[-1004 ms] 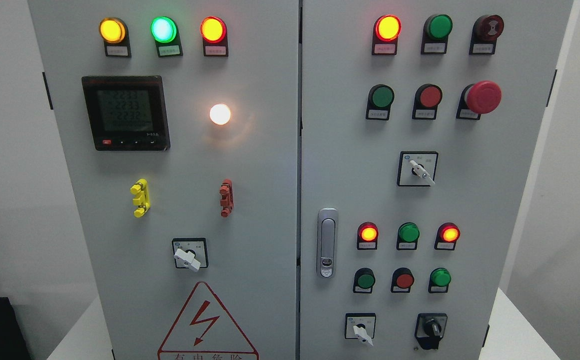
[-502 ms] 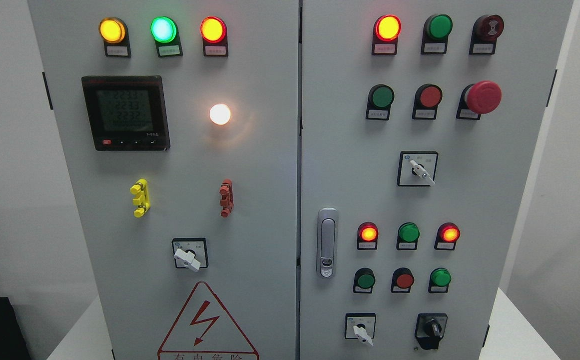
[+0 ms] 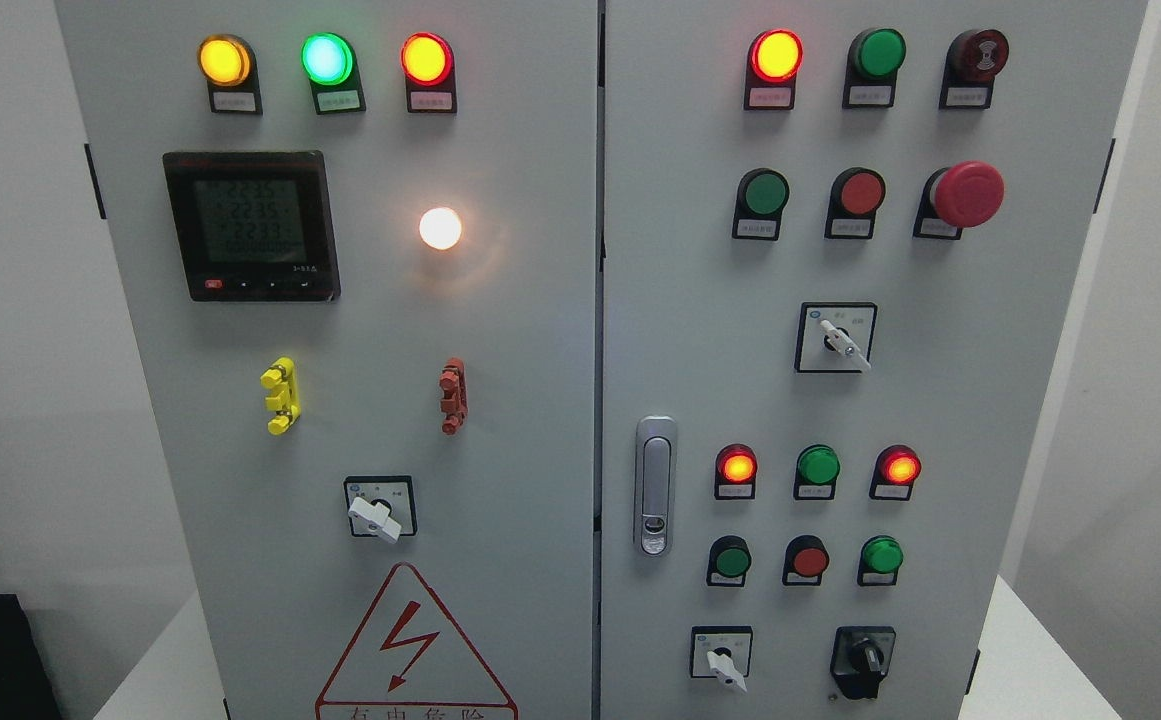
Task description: Trip black knob to open circuit
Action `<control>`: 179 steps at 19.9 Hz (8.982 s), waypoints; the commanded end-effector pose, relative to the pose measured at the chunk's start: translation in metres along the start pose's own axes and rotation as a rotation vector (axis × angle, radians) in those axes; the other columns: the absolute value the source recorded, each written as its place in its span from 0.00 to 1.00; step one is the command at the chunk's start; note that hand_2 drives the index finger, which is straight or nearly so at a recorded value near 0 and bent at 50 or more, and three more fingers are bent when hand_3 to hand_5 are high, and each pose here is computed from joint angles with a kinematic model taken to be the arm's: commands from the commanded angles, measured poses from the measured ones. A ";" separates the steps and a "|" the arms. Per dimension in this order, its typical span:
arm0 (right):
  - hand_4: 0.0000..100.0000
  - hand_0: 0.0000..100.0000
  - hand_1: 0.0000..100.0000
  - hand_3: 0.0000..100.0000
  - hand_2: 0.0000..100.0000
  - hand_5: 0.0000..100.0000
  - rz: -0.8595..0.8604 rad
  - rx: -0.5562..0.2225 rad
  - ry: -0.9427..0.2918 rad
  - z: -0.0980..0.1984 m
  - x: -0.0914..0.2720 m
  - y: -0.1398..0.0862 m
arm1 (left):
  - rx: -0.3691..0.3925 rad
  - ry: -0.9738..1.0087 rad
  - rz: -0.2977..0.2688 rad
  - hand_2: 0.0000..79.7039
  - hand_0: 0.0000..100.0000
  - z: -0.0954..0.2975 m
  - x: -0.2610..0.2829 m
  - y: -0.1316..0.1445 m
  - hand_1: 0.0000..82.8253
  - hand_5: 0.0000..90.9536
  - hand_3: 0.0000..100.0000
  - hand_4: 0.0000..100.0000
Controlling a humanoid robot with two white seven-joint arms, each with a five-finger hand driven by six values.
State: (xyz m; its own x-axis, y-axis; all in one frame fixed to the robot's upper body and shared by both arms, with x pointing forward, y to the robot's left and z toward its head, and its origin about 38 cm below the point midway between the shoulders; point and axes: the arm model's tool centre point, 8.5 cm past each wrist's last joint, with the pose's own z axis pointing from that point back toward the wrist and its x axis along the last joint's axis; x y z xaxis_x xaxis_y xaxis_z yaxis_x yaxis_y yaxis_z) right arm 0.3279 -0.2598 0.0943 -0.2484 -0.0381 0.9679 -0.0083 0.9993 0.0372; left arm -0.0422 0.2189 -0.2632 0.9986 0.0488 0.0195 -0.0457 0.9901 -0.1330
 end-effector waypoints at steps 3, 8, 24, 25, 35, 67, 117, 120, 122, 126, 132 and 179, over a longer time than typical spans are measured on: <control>0.90 0.00 0.00 0.98 0.00 0.90 0.000 0.012 -0.061 -0.017 0.020 0.001 | -0.001 0.003 -0.023 0.00 0.12 0.000 0.000 0.000 0.47 0.00 0.00 0.00; 0.90 0.00 0.00 0.98 0.00 0.90 -0.007 0.024 -0.059 -0.022 0.021 0.006 | -0.001 0.005 -0.023 0.00 0.12 0.000 0.000 0.000 0.47 0.00 0.00 0.00; 0.89 0.00 0.00 0.97 0.00 0.89 -0.018 0.040 -0.044 -0.023 0.018 0.014 | -0.001 0.005 -0.023 0.00 0.12 0.000 0.000 0.000 0.47 0.00 0.00 0.00; 0.89 0.00 0.00 0.97 0.00 0.89 -0.019 0.048 -0.043 -0.024 0.018 0.017 | -0.001 0.003 -0.023 0.00 0.12 0.000 0.000 0.000 0.47 0.00 0.00 0.00; 0.89 0.00 0.00 0.97 0.00 0.88 -0.023 0.048 -0.031 -0.023 0.014 0.018 | -0.001 0.003 -0.023 0.00 0.12 0.000 0.000 0.000 0.47 0.00 0.00 0.00; 0.88 0.00 0.00 0.97 0.00 0.88 -0.042 0.074 -0.031 -0.025 0.014 0.034 | -0.001 0.005 -0.023 0.00 0.12 0.000 0.000 0.000 0.47 0.00 0.00 0.00; 0.88 0.00 0.00 0.96 0.00 0.88 -0.025 0.045 -0.035 -0.026 0.015 0.023 | -0.001 0.003 -0.023 0.00 0.12 0.000 0.000 0.000 0.47 0.00 0.00 0.00; 0.88 0.00 0.00 0.96 0.00 0.88 -0.025 0.037 -0.034 -0.026 0.015 0.020 | -0.001 0.005 -0.023 0.00 0.12 0.000 0.000 0.000 0.47 0.00 0.00 0.00; 0.88 0.00 0.00 0.96 0.00 0.88 -0.024 0.038 -0.035 -0.026 0.015 0.020 | -0.001 0.003 -0.023 0.00 0.12 0.000 0.000 0.000 0.47 0.00 0.00 0.00; 0.88 0.00 0.00 0.96 0.00 0.88 -0.022 0.035 -0.037 -0.026 0.016 0.018 | -0.001 0.003 -0.023 0.00 0.12 0.000 0.000 0.000 0.47 0.00 0.00 0.00; 0.87 0.00 0.00 0.96 0.00 0.87 -0.009 0.036 -0.038 -0.025 0.017 0.014 | -0.001 0.005 -0.023 0.00 0.12 0.000 0.000 0.000 0.47 0.00 0.00 0.00; 0.00 0.00 0.00 0.00 0.00 0.00 -0.024 0.062 -0.037 0.049 0.009 0.019 | -0.001 0.003 -0.023 0.00 0.12 0.000 0.000 0.000 0.47 0.00 0.00 0.00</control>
State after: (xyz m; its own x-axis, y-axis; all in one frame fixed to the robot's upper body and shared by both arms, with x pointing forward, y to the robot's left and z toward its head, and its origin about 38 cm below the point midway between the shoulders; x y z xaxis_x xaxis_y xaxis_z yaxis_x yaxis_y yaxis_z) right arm 0.2786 -0.2415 0.0913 -0.2848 -0.0632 0.9565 -0.0705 0.9965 0.0449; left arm -0.0423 0.2189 -0.2632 0.9986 0.0488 0.0187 -0.0459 0.9901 -0.1329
